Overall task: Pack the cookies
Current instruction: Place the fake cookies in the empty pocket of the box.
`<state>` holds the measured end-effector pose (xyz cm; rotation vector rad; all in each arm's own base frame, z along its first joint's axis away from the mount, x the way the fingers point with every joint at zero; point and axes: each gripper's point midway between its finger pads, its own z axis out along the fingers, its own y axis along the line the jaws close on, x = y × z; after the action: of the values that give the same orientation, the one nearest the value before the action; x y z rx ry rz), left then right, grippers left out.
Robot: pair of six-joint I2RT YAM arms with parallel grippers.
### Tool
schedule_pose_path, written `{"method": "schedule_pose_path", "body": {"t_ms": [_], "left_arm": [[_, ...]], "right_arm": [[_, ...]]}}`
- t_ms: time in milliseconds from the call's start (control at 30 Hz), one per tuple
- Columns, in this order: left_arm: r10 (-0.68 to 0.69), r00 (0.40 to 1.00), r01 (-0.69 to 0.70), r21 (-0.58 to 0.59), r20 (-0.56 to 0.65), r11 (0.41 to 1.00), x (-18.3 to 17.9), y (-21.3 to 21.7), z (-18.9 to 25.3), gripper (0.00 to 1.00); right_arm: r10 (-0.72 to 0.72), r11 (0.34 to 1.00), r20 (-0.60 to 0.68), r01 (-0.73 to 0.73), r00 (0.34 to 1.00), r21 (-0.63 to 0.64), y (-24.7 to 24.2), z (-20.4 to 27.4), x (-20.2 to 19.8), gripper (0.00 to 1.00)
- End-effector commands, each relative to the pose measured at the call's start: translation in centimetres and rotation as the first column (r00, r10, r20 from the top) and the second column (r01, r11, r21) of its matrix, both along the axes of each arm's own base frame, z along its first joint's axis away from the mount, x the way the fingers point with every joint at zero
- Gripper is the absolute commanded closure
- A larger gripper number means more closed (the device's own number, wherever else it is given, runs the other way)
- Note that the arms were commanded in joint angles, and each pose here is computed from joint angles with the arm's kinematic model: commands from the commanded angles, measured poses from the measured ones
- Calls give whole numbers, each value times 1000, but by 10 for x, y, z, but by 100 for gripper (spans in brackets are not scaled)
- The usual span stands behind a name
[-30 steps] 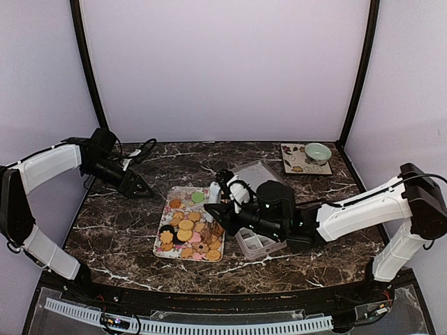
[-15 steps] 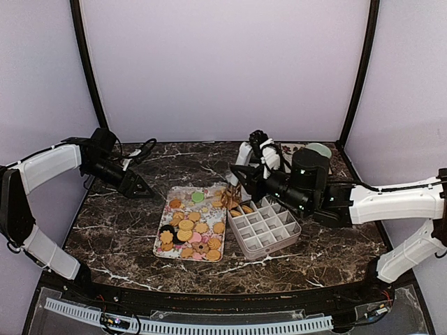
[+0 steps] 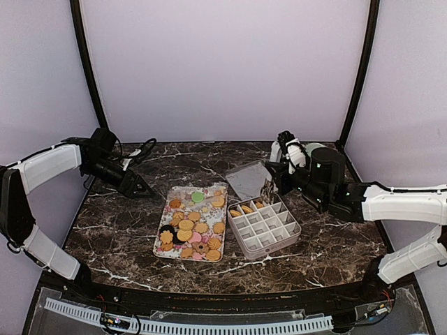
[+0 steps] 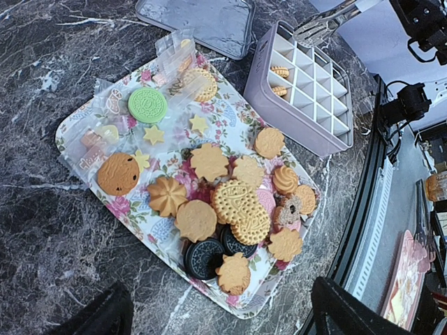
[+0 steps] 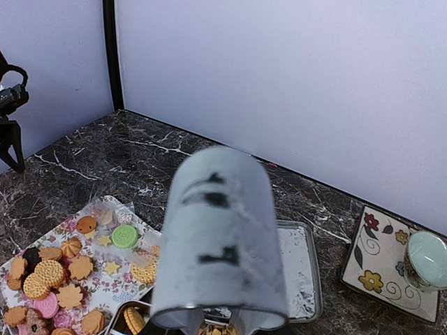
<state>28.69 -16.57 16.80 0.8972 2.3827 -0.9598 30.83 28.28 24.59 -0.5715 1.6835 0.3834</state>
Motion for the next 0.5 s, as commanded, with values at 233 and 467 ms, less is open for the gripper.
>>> {"method": "schedule_pose_path", "body": {"t_ms": [233, 467], "left_arm": [[3, 1000, -3, -16, 18, 1000, -2, 1, 9, 9], [12, 1000, -12, 9, 1, 1000, -1, 3, 0, 9]], "right_arm": [[94, 989, 94, -103, 991, 103, 16, 58, -6, 83], [235, 963, 124, -248, 964, 103, 71, 75, -54, 84]]}}
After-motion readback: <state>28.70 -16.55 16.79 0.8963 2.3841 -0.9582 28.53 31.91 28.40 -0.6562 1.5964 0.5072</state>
